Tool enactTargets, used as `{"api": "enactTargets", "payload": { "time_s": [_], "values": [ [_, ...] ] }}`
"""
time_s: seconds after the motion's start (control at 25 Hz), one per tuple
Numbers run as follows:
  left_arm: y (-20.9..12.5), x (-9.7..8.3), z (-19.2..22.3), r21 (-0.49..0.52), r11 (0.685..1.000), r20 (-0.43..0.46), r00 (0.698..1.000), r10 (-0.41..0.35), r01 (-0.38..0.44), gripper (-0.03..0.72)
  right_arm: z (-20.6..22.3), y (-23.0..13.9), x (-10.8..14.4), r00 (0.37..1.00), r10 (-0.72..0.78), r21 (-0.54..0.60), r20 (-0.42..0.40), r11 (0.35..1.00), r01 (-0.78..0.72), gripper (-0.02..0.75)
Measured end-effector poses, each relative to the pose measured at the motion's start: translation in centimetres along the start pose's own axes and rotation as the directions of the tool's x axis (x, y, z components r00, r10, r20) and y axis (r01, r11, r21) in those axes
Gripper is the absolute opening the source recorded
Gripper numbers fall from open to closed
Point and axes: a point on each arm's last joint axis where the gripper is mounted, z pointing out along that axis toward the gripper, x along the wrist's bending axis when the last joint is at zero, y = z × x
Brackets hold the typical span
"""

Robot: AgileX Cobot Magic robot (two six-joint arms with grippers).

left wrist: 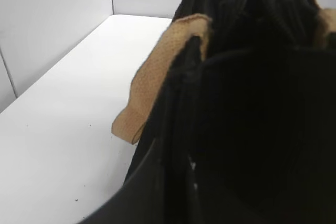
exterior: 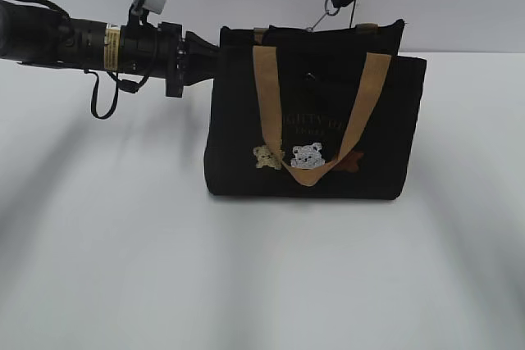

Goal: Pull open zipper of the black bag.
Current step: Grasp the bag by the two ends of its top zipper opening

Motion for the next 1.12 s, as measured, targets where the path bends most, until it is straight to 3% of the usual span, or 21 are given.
{"api": "enactTargets", "payload": {
  "time_s": [0.84,1.12],
  "values": [
    [0.0,0.2,-0.3,-0.006,1.0,-0.01,1.0,-0.004,0.004,0.017,-2.0,-0.3,-6.8,0.984,0.152,-0.039,0.092,0.988,-0.149,-0.015],
    [0.0,0.2,-0.3,-0.005,1.0,-0.01,1.0,-0.003,0.003,0.017,-2.4,-0.3,-6.9,0.983,0.163,-0.048,0.083,0.986,-0.16,-0.015]
  ]
}}
